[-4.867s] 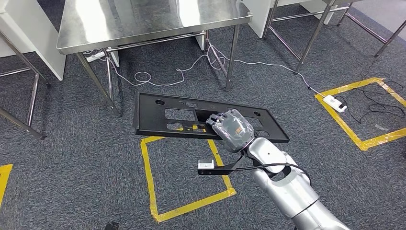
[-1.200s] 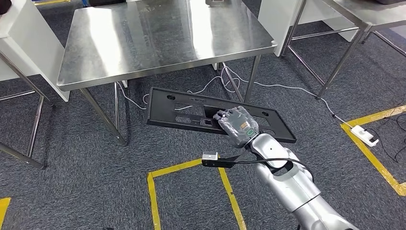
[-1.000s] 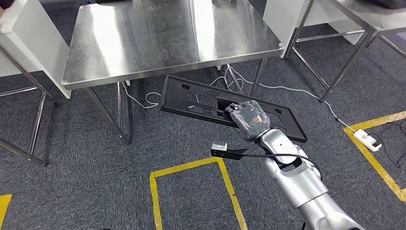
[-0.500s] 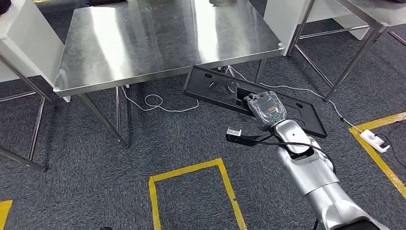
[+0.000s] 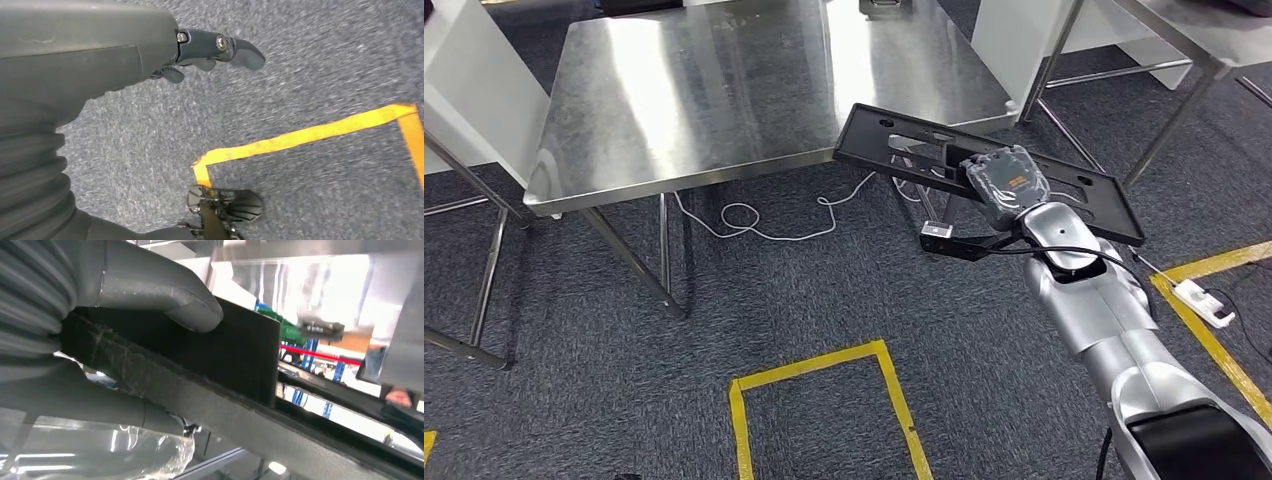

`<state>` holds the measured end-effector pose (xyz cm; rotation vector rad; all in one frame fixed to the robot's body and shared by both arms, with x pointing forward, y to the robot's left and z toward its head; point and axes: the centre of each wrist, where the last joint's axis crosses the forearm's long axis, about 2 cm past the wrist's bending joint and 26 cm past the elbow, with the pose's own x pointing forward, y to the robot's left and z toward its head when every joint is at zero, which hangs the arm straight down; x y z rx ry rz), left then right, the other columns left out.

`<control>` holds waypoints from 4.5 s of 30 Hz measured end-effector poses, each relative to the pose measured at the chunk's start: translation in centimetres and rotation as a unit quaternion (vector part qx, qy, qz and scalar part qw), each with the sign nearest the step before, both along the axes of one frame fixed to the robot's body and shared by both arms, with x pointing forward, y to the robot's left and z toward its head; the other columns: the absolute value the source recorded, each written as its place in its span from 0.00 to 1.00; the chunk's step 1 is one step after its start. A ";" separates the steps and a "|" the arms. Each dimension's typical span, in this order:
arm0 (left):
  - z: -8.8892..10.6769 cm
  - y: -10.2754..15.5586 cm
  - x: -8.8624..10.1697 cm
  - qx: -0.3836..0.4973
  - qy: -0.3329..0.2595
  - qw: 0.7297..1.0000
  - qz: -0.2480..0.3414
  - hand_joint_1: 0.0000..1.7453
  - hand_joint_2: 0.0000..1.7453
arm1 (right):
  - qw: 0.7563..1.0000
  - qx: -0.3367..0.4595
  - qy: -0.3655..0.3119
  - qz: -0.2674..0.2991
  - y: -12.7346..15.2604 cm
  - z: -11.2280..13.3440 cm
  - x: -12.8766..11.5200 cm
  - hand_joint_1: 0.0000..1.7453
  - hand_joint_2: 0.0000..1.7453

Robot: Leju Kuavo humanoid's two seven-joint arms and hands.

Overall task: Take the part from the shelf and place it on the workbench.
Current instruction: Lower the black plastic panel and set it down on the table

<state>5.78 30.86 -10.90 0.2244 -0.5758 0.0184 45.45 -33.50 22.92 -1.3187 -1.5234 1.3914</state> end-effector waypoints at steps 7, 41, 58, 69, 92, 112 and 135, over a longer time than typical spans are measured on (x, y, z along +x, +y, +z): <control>0.0 -0.8 0.1 -0.008 -0.001 1.000 -0.004 0.00 1.00 | 1.000 -0.006 0.013 -0.016 -1.6 -0.6 0.0 1.00 1.00; 0.0 -0.8 0.4 -0.008 0.000 1.000 -0.014 0.00 1.00 | 0.997 -0.019 0.023 -0.065 -7.1 1.0 0.3 1.00 1.00; 0.0 -0.8 0.1 -0.011 0.006 1.000 -0.013 0.00 1.00 | 0.999 -0.008 0.026 0.030 0.2 2.5 2.6 1.00 1.00; -0.2 -1.2 -1.2 -0.011 0.017 1.000 0.003 0.00 1.00 | 0.997 -0.005 0.050 0.051 1.8 2.0 2.8 1.00 1.00; -0.2 -1.0 -1.1 -0.011 0.012 1.000 0.009 0.00 1.00 | 0.998 0.010 0.044 0.053 1.8 5.3 4.2 1.00 1.00; -0.2 -1.3 -1.5 -0.013 0.017 1.000 0.004 0.00 1.00 | 0.996 0.002 0.081 0.039 0.7 1.8 3.1 1.00 1.00; -0.2 -1.2 -1.5 -0.017 0.006 0.999 0.026 0.00 1.00 | 0.996 -0.014 0.081 0.025 2.1 0.0 2.5 1.00 1.00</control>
